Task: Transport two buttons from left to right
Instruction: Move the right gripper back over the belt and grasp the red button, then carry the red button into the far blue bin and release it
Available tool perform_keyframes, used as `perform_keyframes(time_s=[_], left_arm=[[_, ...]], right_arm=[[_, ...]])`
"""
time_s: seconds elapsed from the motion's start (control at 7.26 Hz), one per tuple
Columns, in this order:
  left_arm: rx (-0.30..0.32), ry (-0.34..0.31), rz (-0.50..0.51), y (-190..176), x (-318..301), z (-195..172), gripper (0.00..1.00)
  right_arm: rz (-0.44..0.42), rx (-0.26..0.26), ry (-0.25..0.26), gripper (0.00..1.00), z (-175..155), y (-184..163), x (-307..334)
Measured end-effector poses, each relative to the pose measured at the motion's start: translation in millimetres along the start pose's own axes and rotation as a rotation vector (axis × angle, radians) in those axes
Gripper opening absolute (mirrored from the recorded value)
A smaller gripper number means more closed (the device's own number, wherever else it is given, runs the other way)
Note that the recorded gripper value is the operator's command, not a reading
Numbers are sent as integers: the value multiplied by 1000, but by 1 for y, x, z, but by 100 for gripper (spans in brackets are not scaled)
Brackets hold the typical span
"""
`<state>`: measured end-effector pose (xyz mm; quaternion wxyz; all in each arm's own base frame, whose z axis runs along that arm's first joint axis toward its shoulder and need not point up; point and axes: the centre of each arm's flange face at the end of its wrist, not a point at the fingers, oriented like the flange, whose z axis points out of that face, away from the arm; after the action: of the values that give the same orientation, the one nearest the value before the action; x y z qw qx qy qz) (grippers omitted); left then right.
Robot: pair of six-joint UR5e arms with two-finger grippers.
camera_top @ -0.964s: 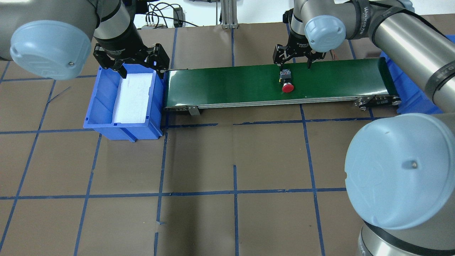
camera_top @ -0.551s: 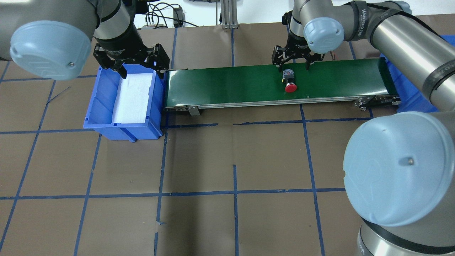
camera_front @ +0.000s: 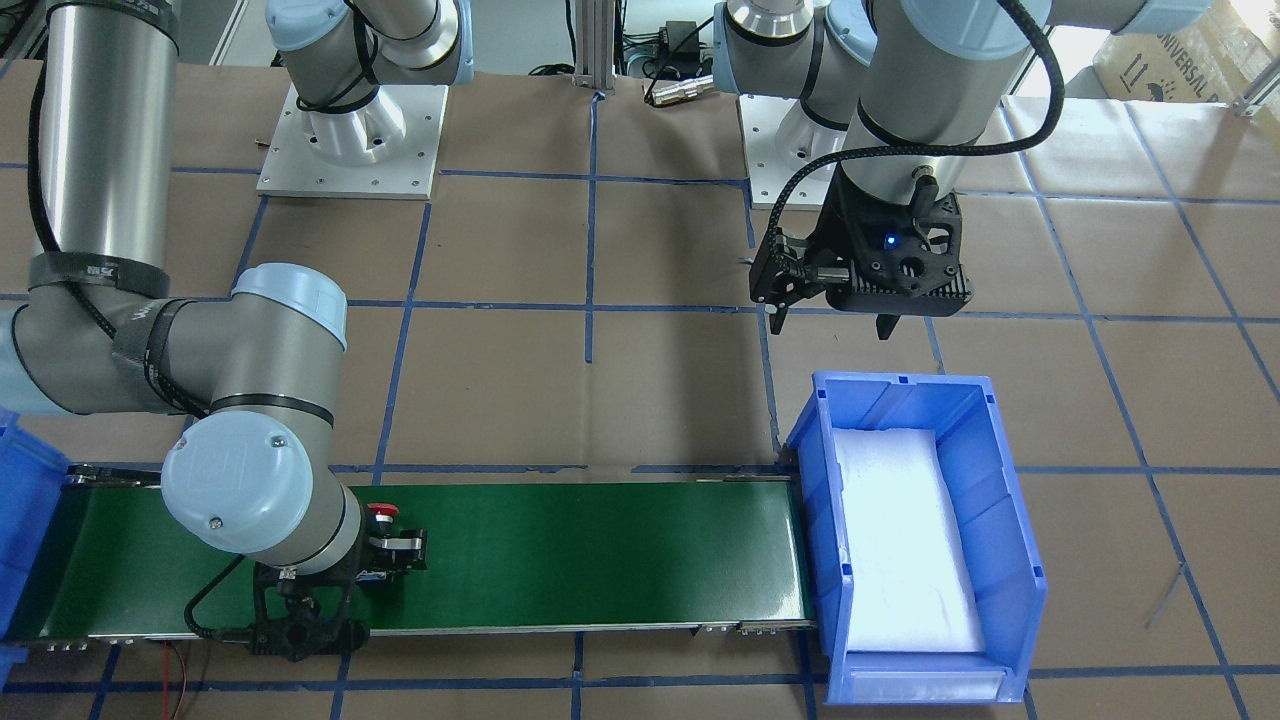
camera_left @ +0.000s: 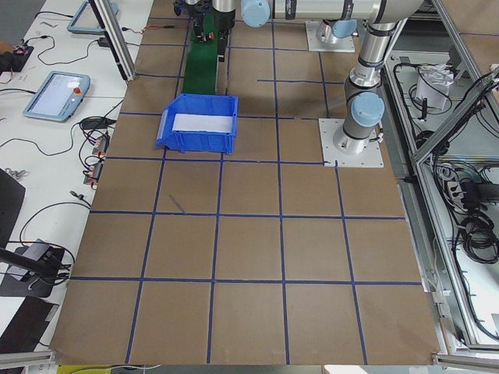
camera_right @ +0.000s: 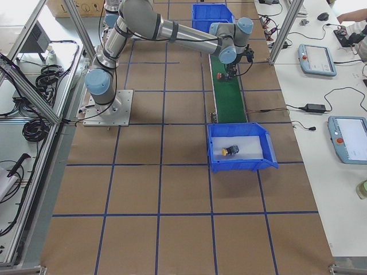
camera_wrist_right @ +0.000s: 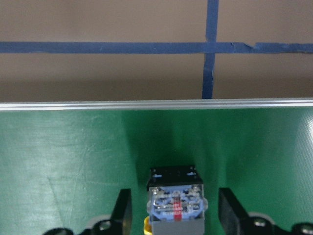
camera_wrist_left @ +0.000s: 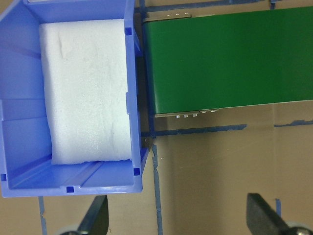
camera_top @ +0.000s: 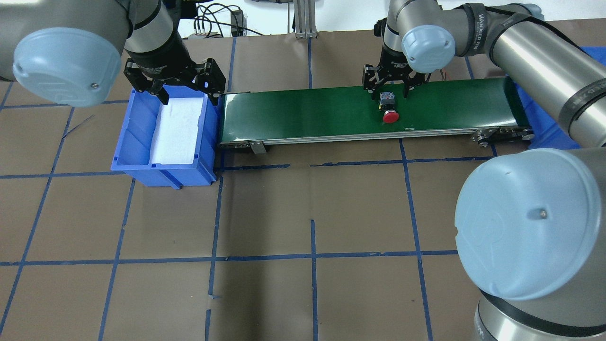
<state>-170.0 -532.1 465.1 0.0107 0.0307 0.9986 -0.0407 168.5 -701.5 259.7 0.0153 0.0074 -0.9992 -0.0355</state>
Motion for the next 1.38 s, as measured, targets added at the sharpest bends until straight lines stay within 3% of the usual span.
perform_keyframes(time_s=[0.41, 0.83, 1.38], left_arm=[[1, -1, 0, 0, 0, 0, 100], [1, -2, 0, 0, 0, 0, 100], [5, 4, -10, -2, -5, -3, 100]], right_arm=[[-4, 12, 51, 13, -21, -4, 12], [-51, 54, 119, 13, -85, 0, 47], [-182, 84, 141, 13, -138, 9, 220]])
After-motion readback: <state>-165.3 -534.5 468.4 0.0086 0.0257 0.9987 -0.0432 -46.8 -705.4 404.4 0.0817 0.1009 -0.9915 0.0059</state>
